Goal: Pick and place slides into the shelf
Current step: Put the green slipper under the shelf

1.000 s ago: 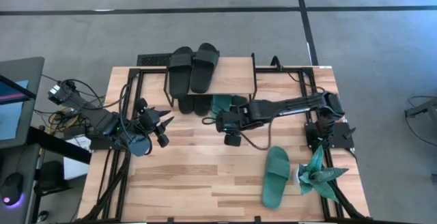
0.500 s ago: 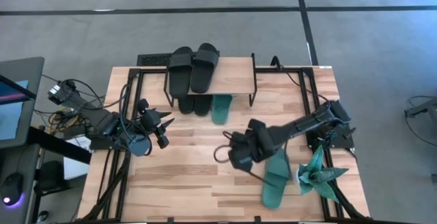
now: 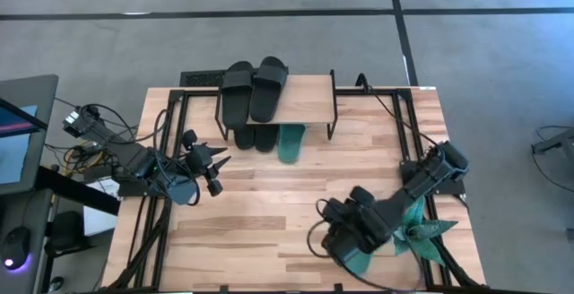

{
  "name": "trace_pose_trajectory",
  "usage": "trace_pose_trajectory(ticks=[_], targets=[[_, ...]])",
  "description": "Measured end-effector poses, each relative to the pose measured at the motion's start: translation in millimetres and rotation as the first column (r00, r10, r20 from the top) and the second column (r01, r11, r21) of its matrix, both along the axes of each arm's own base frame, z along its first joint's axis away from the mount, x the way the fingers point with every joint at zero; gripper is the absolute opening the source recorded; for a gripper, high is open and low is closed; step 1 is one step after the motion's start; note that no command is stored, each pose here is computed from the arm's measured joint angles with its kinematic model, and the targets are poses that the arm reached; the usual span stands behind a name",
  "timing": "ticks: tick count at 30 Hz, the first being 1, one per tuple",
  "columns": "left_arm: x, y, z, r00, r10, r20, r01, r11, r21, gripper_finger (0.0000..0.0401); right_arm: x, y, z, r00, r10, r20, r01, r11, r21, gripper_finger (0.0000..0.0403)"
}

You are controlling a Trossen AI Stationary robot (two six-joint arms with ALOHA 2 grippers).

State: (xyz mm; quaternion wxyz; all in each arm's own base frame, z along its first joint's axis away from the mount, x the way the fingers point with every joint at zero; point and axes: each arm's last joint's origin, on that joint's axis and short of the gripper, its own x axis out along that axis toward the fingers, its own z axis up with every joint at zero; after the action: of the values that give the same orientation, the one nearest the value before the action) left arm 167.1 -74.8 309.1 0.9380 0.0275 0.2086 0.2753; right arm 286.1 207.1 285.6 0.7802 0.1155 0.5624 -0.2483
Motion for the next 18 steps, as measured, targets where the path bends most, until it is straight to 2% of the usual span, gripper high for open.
trace_pose_trajectory(ticks=[8, 14, 18], targets=[[0, 0, 0, 1.0, 0.0, -0.002, 0.0, 1.0, 0.002, 0.0109, -19, 27, -4, 0.998, -0.057, 0.007, 0.057, 0.997, 0.056, 0.0177], [0, 0, 0, 1.0, 0.001, -0.002, -0.001, 1.0, 0.003, 0.0109, -19, 48, -30, 0.993, 0.005, -0.119, 0.006, 0.996, 0.091, 0.0177], [1, -1, -1, 1.0, 0.001, -0.005, -0.001, 1.0, 0.003, 0.0109, -19, 60, -50, 0.987, 0.026, -0.161, -0.015, 0.998, 0.067, 0.0177]])
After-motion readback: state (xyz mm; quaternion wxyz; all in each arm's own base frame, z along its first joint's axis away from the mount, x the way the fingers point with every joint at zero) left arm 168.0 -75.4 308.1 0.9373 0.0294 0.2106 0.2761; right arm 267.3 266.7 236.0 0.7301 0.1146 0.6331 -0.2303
